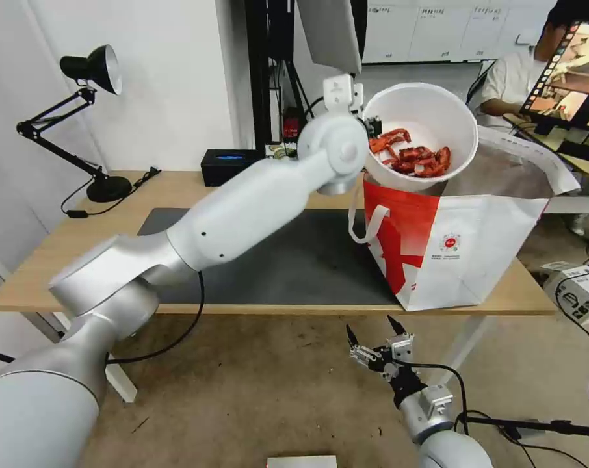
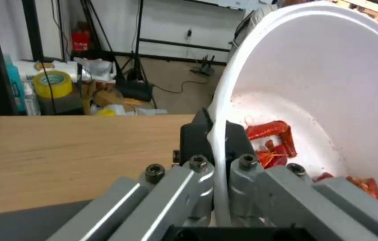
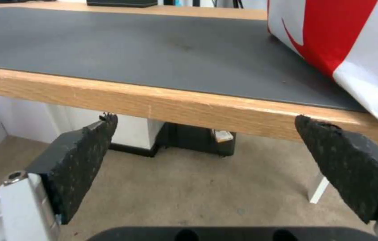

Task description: Pick up the trash from the table and place it into the takeout bag.

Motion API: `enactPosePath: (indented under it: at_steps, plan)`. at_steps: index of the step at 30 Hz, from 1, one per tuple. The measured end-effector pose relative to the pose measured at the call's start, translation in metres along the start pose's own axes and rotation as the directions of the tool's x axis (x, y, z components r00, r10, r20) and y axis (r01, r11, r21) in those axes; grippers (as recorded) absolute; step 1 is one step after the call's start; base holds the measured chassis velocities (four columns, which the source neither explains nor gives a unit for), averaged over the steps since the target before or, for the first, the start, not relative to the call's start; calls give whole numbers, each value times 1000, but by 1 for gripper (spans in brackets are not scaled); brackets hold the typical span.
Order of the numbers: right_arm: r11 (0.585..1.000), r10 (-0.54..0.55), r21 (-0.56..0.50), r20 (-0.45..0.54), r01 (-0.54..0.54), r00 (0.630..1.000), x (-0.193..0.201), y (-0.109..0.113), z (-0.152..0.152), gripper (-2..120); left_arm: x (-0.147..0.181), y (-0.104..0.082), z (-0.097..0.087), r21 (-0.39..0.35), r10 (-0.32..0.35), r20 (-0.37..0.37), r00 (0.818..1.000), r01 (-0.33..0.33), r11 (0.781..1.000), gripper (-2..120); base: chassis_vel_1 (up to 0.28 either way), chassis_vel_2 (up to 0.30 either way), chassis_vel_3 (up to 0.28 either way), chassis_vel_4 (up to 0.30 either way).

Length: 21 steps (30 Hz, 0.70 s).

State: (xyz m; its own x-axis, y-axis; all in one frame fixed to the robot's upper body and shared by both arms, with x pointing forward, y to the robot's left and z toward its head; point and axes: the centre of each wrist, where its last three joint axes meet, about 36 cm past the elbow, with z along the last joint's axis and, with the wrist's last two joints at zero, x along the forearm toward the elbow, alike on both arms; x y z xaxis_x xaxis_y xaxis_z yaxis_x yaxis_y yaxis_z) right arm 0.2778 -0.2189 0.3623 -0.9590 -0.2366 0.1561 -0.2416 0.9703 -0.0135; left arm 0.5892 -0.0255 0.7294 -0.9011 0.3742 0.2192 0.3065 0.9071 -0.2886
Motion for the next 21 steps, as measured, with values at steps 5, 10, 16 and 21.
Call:
enactPosePath:
  at_steps: [5,10,16,21]
  plan:
    - [1000,0,0,0,0,1000,0,0,0,100,0,-13,26,-85,18,17,1000,-16,996,0,0,0,0,0]
    - [1000,0,0,0,0,1000,0,0,0,100,3,-18,37,-131,38,30,999,-33,991,0,0,0,0,0]
    - [1000,0,0,0,0,1000,0,0,0,100,1,-24,50,-212,24,92,995,-4,977,0,0,0,0,0]
    - [1000,0,0,0,0,1000,0,0,0,100,5,-22,60,-264,57,98,994,-29,964,0,0,0,0,0]
